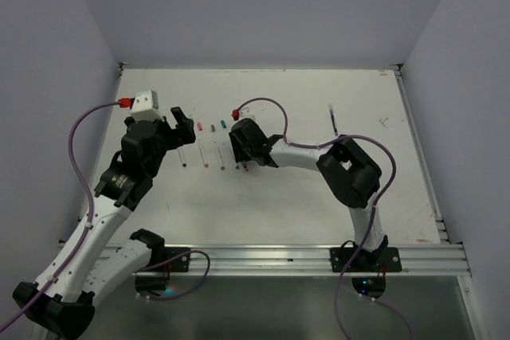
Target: Open the pen caps
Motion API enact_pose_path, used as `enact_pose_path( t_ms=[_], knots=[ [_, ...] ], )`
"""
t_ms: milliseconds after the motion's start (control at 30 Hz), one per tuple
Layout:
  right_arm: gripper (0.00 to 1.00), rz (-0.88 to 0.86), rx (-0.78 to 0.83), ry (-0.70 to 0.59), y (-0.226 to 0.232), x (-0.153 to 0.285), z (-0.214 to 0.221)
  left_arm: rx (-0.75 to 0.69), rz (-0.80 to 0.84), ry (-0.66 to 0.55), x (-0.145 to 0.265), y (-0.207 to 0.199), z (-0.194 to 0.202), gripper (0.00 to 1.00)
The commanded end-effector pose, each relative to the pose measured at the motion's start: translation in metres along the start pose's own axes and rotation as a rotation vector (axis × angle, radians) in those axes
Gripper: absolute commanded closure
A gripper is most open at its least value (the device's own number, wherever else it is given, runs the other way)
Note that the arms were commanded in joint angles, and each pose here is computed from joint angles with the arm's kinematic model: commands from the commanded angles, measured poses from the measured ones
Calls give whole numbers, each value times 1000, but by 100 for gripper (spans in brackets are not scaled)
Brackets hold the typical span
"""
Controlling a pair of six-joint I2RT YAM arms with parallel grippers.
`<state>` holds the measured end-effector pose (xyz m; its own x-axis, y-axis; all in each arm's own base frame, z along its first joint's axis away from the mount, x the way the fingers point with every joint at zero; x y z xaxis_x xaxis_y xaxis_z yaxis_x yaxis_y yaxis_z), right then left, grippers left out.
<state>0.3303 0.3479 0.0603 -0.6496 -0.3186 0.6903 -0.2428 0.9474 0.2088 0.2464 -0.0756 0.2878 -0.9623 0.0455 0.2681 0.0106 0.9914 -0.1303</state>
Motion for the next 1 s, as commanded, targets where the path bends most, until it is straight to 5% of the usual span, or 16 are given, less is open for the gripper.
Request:
enact_pose_path(
  t_ms=[0, 233, 567, 967],
  knots=[
    [47, 32, -55, -96, -10, 40, -38, -56, -33, 13, 0, 9, 9, 0],
    [22, 264, -182, -175, -100, 95, -53, -81, -34, 18, -2, 11, 15, 0],
    [28, 533, -419, -102, -223, 136, -5, -92, 4, 43, -4, 6, 21, 0],
    [46, 486, -547, 43, -249, 119, 29, -95, 40, 66, -8, 1, 27, 0]
  ],
)
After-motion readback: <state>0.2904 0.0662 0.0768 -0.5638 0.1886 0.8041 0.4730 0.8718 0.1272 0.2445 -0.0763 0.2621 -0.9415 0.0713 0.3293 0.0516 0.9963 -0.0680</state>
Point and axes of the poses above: each gripper's point midway between its finger pads, its own x axis back along the fingers, its own y axis along the line the jaws close on, z = x × y, the point moved 5 cm from there along x, back along the fingers, and after that the axes turned 10 degrees about -x, right-handed, at the moved point
